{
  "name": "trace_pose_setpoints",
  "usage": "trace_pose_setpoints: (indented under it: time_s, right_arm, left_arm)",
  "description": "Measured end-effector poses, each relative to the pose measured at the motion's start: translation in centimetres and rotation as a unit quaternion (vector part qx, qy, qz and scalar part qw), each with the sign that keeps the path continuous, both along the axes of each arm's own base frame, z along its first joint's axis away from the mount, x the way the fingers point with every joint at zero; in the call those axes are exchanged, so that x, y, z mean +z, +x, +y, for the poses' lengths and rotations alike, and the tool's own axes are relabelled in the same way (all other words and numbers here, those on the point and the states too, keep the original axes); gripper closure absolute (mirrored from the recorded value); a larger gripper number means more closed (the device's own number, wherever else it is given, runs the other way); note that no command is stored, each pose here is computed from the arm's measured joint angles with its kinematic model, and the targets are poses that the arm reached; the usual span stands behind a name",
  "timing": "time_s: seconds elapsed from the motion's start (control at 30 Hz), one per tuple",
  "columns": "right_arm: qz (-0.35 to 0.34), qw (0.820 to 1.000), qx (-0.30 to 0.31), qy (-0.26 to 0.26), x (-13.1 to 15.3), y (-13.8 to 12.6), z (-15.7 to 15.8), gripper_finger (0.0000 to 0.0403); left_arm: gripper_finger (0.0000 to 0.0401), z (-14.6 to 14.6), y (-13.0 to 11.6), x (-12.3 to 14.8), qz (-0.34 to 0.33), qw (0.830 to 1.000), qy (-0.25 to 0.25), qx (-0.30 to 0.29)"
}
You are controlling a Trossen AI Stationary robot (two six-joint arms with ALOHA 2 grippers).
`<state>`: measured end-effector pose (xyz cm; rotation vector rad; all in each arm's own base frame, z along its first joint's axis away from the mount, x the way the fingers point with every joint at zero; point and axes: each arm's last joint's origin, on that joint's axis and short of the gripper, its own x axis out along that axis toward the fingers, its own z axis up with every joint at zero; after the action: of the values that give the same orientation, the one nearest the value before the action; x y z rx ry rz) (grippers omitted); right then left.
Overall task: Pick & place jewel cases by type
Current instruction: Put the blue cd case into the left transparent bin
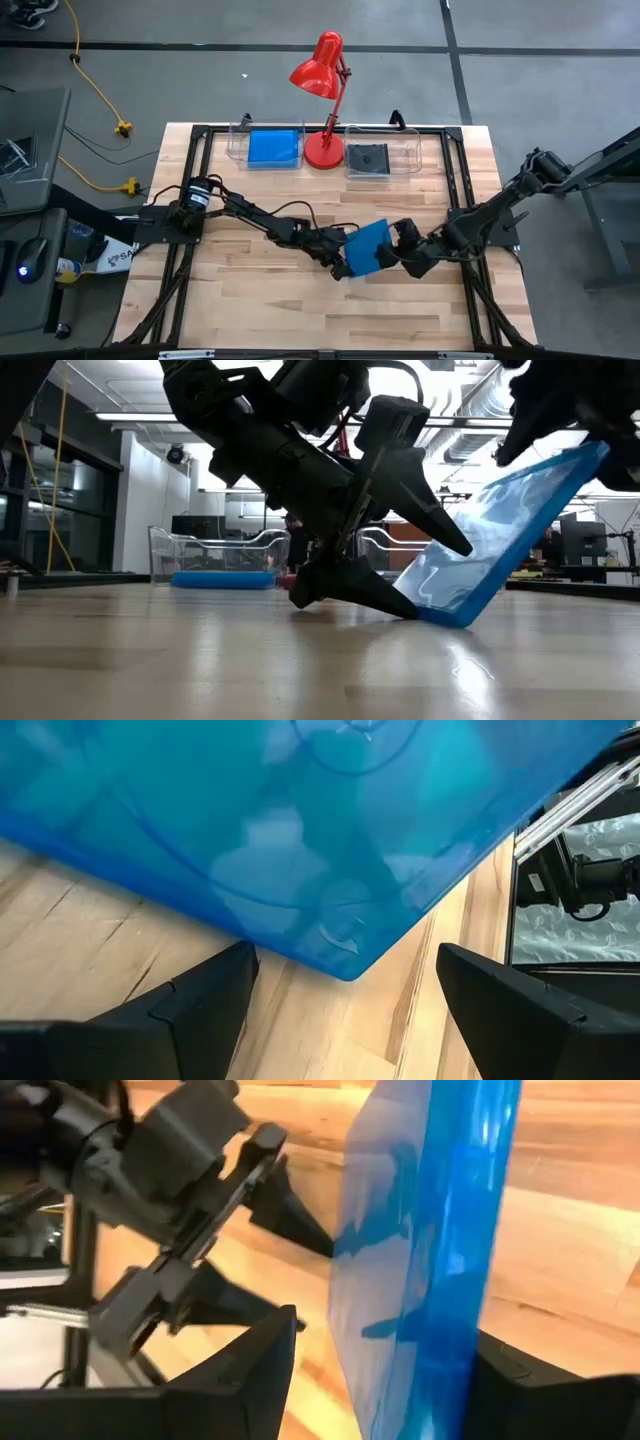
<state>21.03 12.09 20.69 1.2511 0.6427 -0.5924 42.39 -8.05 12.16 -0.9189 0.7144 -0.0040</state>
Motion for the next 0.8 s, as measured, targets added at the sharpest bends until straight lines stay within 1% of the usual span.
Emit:
trace_pose_setpoints:
  time_s: [0.23, 0.5, 0.7, 0.8]
  right_arm:
    - [0.016, 1.0, 0.007, -0.003, -0.31, -0.1, 0.0, 0.0241]
    - [0.028, 0.999, 0.016, 0.001, -0.42, -0.24, 0.01, 0.0298]
    - [0.029, 0.999, 0.03, -0.003, -0.44, -0.48, 0.37, 0.0342]
    - [0.025, 0.999, 0.036, -0.008, -0.39, -0.62, 0.63, 0.0363]
  left_arm:
    - [0.0089, 0.0, 0.0, 0.02, 0.0, 1.0, 0.0, 0.0]
    - [0.0089, 0.0, -0.01, 0.05, 0.0, 1.0, 0.0, 0.0]
    - [0.0089, 0.19, -0.01, 0.02, -0.014, 0.998, 0.038, -0.041]
    - [0.0089, 0.2, -0.02, 0.02, -0.015, 0.998, 0.039, -0.05]
